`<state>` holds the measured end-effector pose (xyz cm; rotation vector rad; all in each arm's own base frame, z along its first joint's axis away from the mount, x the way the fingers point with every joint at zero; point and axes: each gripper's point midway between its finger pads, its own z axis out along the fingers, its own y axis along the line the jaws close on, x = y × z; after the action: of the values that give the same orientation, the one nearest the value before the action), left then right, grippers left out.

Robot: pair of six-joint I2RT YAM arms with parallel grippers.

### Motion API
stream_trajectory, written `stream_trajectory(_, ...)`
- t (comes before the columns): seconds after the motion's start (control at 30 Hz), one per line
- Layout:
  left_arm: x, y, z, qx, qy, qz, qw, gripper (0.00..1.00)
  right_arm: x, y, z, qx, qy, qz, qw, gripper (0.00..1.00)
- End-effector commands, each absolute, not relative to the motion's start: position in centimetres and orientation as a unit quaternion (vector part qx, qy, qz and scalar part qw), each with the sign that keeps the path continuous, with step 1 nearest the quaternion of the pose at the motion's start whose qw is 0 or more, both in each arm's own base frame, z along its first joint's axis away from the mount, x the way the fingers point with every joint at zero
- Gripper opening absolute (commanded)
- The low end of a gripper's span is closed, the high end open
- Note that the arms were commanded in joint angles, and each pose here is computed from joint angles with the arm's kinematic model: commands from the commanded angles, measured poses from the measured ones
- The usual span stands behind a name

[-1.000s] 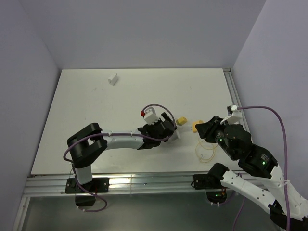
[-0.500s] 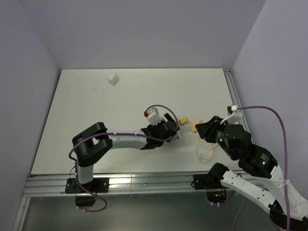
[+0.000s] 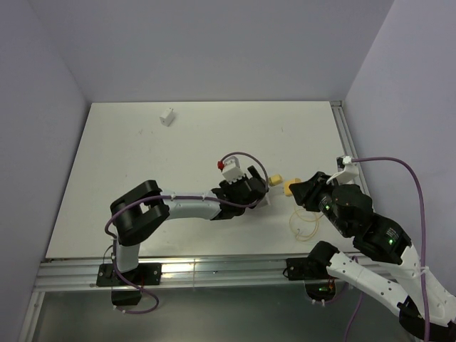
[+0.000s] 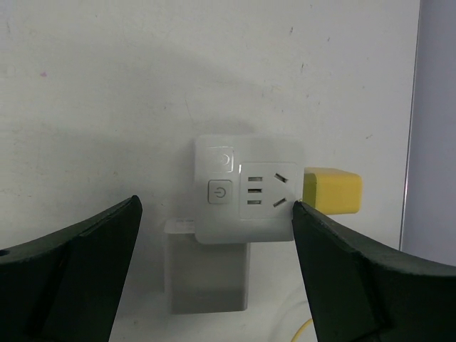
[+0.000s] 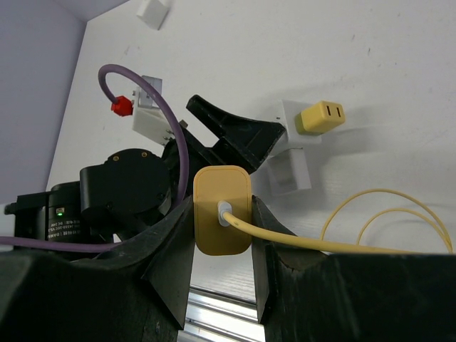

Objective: Insert the plug
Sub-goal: Adjust the socket at the center of the board.

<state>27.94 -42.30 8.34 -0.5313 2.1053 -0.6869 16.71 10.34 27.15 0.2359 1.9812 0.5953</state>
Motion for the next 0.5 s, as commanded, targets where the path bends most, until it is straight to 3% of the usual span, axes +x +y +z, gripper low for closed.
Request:
stream_trajectory(0.0, 28.27, -41.88, 9.48, -0.204, 0.830, -0.269, 0.445, 0.93, 16.84, 10.47, 28.33, 0.100, 0.811, 0.258, 0.515, 0.00)
stream_trajectory(0.47, 27.87, -41.63, 10.23, -0.186, 0.831, -0.278, 0.445, 0.95, 16.87, 10.43, 28.11, 0.105, 0.813, 0.257, 0.512, 0.00)
